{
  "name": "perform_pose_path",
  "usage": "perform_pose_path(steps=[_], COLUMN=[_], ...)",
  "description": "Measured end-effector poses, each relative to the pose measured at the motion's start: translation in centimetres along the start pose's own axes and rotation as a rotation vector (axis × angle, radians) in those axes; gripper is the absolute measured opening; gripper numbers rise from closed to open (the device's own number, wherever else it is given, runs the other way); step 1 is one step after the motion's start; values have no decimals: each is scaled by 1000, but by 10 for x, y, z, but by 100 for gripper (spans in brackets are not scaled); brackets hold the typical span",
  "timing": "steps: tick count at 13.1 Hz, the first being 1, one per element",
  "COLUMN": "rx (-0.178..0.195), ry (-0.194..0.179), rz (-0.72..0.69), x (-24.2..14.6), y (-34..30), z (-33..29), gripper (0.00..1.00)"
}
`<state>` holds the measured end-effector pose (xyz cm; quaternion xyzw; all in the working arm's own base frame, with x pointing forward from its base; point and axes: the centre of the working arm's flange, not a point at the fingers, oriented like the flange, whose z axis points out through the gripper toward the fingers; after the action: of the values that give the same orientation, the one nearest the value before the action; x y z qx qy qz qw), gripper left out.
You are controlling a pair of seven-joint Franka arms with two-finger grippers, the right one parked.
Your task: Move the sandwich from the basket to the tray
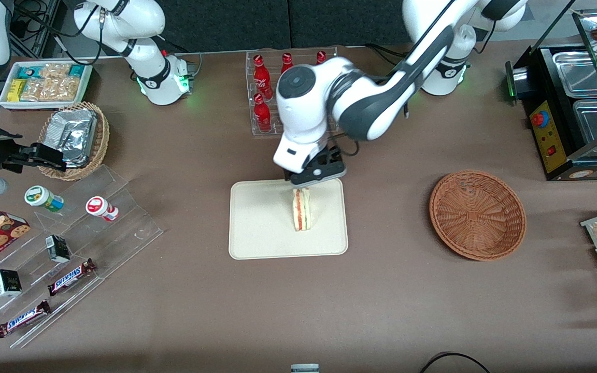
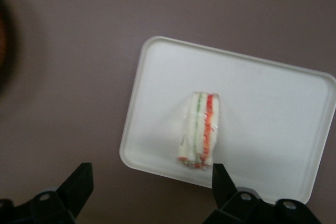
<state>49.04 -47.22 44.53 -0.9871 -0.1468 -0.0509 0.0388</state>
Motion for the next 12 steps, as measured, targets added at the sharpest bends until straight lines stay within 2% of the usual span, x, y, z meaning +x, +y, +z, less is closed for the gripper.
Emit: perform_pose_path(steps=[4, 7, 12], rx=[61, 87, 81], ry=[-49, -98, -202], rz=[-29, 15, 150], x=[55, 89, 147], y=[-96, -165, -298], z=[-89, -124, -153], gripper=[100, 100, 100])
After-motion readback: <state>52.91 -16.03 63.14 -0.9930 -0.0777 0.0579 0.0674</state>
